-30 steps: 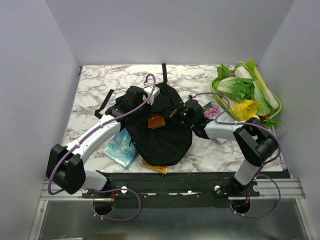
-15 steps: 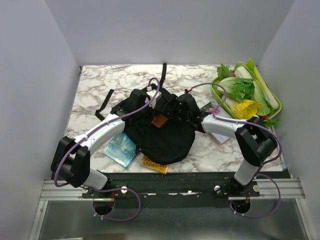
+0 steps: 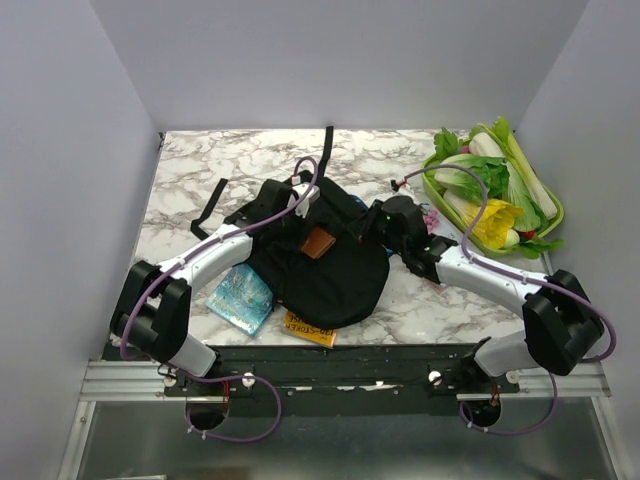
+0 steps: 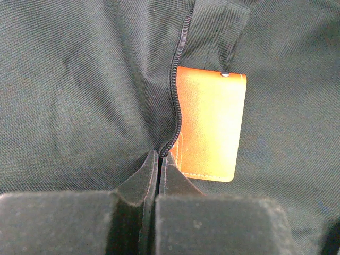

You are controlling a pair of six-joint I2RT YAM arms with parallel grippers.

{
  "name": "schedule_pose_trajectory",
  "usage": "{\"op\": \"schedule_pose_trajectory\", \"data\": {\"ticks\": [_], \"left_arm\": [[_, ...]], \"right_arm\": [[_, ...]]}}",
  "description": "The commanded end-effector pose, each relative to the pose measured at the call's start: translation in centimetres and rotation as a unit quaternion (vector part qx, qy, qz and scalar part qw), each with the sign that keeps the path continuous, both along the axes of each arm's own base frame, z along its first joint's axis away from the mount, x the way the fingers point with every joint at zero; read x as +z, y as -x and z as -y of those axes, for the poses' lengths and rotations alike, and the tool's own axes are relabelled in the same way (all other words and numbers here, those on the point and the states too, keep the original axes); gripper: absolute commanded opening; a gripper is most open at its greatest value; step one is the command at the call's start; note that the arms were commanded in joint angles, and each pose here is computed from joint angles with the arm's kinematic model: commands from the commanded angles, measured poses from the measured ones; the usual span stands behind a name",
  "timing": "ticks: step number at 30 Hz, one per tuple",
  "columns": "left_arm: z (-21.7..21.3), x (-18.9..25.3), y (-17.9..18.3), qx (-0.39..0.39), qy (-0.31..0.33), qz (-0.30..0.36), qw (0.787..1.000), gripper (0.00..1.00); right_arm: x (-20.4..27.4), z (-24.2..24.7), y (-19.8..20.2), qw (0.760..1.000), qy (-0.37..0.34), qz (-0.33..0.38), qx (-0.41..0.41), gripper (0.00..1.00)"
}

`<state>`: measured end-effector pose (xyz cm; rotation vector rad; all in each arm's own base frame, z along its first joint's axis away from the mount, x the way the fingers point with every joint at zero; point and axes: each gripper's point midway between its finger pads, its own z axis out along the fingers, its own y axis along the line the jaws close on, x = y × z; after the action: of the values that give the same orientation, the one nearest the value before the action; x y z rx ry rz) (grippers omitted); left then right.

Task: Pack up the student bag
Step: Place the personal item in the student bag.

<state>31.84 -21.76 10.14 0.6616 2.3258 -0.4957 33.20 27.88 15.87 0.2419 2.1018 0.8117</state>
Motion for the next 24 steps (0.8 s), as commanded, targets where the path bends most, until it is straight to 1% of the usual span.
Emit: {"op": "schedule_pose_trajectory", "data": {"ticks": [1, 3, 4, 6, 7, 8, 11, 15, 17, 20, 21, 23, 24], "left_arm": [[0.1, 1.8, -0.5, 0.002, 0.022, 0.002, 1.0, 0.0], [0.0, 2.8, -0.7, 0.004, 0.027, 0.012, 1.0, 0.0], [0.0, 3.2, -0.7, 0.003, 0.028, 0.014, 0.999, 0.0], [0.0, 3.9, -0.7, 0.003, 0.032, 0.019, 0.999, 0.0], [0.0, 3.9, -0.7, 0.003, 0.032, 0.017, 0.999, 0.0], [0.0, 4.0, -0.7, 0.003, 0.033, 0.018, 0.999, 0.0], [0.0, 3.9, -0.7, 0.003, 0.033, 0.016, 0.999, 0.0], [0.2, 3.8, -0.7, 0.001, 0.035, 0.014, 0.999, 0.0], [0.2, 3.9, -0.7, 0.0, 0.037, 0.013, 0.999, 0.0], [0.3, 3.7, -0.6, -0.005, 0.036, 0.01, 0.999, 0.0], [0.4, 3.8, -0.7, -0.006, 0.037, 0.011, 0.999, 0.0], [0.4, 3.8, -0.5, -0.011, 0.037, 0.008, 0.999, 0.0], [0.5, 3.8, -0.4, -0.012, 0.038, 0.009, 0.999, 0.0]], "right_arm": [[-4.5, 0.8, 1.9, 0.997, 0.062, -0.026, 0.033, 0.15], [-4.8, -0.1, 2.3, 0.996, 0.063, -0.031, 0.047, 0.11], [-5.0, -0.7, 2.5, 0.996, 0.061, -0.034, 0.058, 0.06], [-6.0, -1.8, 2.7, 0.994, 0.066, -0.046, 0.072, 0.03], [-5.5, -2.6, 2.6, 0.994, 0.059, -0.043, 0.081, 0.01], [-6.2, -3.1, 2.6, 0.993, 0.062, -0.051, 0.088, 0.01], [-5.7, -4.9, 2.5, 0.992, 0.055, -0.046, 0.104, 0.01], [-6.3, -6.2, 1.7, 0.993, 0.041, -0.054, 0.102, 0.01], [-5.3, -7.3, 1.0, 0.993, 0.019, -0.041, 0.106, 0.01], [-5.5, -9.0, 0.2, 0.992, 0.001, -0.045, 0.117, 0.01], [-4.5, -9.8, -0.4, 0.992, -0.011, -0.038, 0.118, 0.01], [-4.9, -10.4, -1.1, 0.993, -0.012, -0.041, 0.113, 0.01], [-3.8, -11.1, -1.9, 0.993, -0.019, -0.029, 0.111, 0.01]]}}
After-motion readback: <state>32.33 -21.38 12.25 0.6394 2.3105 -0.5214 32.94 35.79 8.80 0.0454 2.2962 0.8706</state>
